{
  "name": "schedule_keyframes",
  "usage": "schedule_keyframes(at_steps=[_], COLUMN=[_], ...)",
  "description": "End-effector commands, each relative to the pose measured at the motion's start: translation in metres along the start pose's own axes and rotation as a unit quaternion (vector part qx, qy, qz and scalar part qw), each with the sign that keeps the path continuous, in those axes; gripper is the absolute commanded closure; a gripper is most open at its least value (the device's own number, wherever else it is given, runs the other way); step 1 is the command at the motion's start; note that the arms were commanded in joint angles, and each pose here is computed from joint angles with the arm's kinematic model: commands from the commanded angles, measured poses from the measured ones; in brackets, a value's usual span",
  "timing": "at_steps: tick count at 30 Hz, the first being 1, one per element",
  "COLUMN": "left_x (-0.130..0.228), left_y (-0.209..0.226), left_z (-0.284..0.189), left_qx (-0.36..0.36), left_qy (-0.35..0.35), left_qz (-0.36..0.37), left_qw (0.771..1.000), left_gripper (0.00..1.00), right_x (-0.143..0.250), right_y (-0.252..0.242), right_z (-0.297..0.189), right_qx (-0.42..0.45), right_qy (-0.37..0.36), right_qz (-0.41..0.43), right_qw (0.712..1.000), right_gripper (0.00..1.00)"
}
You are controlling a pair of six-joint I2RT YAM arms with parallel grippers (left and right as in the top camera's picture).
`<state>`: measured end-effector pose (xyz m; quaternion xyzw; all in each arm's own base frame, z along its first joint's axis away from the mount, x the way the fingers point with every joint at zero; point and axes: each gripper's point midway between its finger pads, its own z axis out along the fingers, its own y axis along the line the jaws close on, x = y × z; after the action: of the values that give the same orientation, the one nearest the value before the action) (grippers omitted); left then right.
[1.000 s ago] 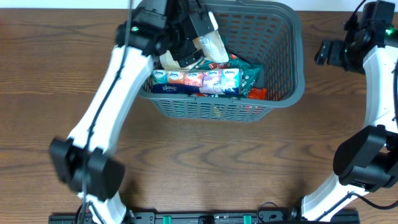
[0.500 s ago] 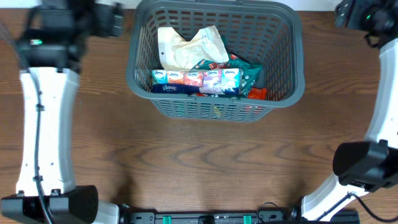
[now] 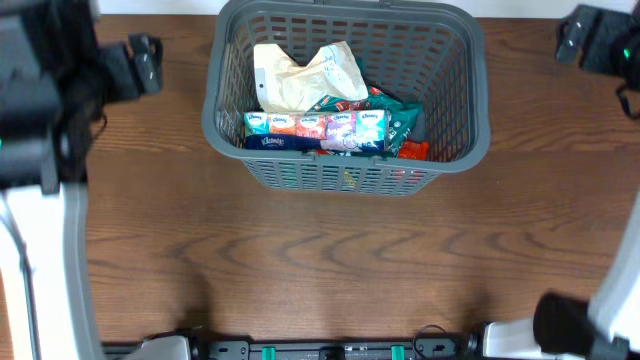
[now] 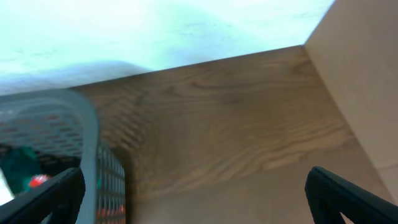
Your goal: Pack container
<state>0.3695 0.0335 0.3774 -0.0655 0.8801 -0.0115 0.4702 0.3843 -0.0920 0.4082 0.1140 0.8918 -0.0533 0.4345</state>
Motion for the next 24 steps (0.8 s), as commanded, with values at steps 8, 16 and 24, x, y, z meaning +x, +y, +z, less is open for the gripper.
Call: schedule_keyframes(at_steps=[8, 16, 24], left_x=[0.087, 0.14, 0.164], left_y=[-0.018, -0.016, -0.019], left_z=[-0.07, -0.095, -0.094], left_qx=[0.053, 0.053, 0.066], left_qy=[-0.056, -0.109, -0.101], left_qz=[0.027, 0.069, 0.078], left_qw=[0.997, 0.99, 0.99], left_gripper=[0.02, 0.01, 0.01], right_x=[0.085, 0.183, 0.216], right_y=[0.013, 0.015, 0.011], right_z=[-0.06, -0.052, -0.07], right_qx=[-0.011, -0.023, -0.027], right_qy=[-0.029, -0.005, -0.037], right_qz=[-0.01, -0.017, -0.032], right_qw=[0.999, 1.0, 0.998], right_gripper=[0.01, 0.01, 0.01])
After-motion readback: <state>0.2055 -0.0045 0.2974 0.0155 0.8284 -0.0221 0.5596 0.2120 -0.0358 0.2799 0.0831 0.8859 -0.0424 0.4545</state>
